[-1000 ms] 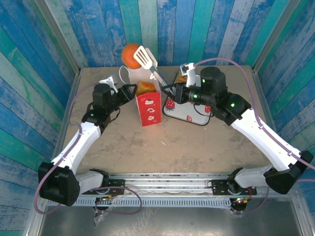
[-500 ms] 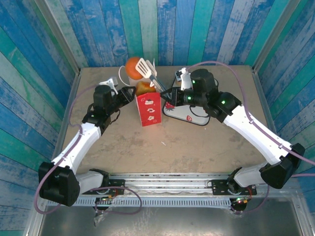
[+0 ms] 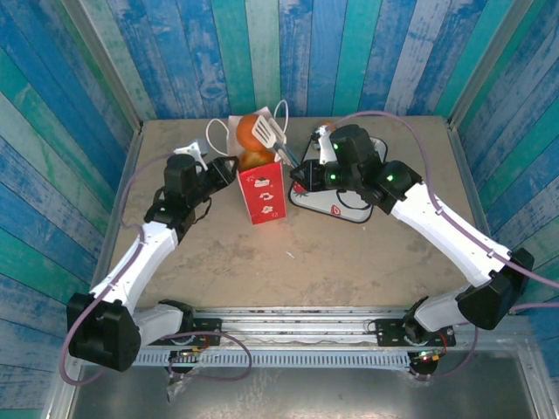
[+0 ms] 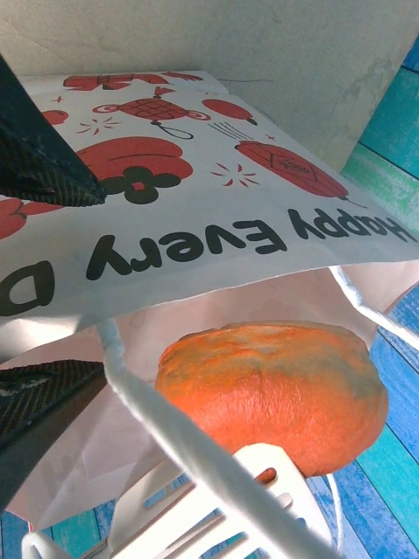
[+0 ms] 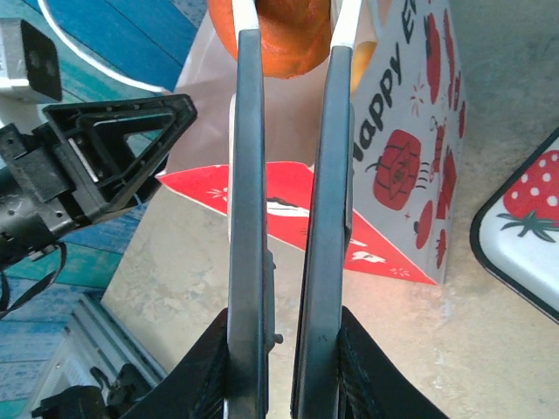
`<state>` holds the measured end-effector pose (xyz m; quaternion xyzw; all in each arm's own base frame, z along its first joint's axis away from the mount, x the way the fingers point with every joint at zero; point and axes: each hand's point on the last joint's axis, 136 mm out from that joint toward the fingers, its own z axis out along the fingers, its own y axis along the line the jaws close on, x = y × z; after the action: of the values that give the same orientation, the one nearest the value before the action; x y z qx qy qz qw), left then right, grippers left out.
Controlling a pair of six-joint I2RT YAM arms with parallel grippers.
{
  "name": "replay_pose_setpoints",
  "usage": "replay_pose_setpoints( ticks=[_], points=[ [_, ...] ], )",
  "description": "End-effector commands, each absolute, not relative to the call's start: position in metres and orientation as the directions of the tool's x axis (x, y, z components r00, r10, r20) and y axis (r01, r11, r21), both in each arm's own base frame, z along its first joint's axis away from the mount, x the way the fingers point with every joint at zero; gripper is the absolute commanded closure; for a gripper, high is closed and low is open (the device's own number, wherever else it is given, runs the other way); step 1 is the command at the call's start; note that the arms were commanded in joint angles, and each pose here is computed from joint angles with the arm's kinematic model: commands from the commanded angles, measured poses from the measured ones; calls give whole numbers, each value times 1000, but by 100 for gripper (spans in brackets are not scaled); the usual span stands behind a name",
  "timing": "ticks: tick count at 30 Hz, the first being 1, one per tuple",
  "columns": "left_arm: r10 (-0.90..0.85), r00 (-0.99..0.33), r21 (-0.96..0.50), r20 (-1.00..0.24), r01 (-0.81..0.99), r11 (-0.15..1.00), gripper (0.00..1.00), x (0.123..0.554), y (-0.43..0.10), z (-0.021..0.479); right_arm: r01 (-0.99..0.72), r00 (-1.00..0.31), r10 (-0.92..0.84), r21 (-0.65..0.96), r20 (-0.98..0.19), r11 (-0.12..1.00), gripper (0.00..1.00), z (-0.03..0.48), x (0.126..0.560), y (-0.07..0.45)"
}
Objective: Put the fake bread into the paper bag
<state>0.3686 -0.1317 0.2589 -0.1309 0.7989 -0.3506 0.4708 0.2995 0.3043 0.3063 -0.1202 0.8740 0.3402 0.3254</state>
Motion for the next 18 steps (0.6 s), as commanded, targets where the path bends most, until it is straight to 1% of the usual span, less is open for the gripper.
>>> replay_pose_setpoints(
  ticks=[1, 4, 10, 18],
  points=[
    [-538, -495, -670, -682, 127, 732, 50, 363, -124, 265, -455, -708, 23, 481, -705, 749, 99, 326, 306, 302],
    [-541, -491, -672, -683, 132, 728, 50, 363, -124, 268, -458, -708, 19, 479, -706, 749, 98, 326, 307, 303],
    [-546, -484, -675, -684, 136, 725, 47, 363, -123, 273, -467, -700, 12, 471, -714, 748, 85, 328, 306, 302],
    [-549, -477, -677, -686, 143, 722, 45, 363, -122, 278, -486, -686, -4, 454, -728, 747, 76, 333, 304, 300]
  ],
)
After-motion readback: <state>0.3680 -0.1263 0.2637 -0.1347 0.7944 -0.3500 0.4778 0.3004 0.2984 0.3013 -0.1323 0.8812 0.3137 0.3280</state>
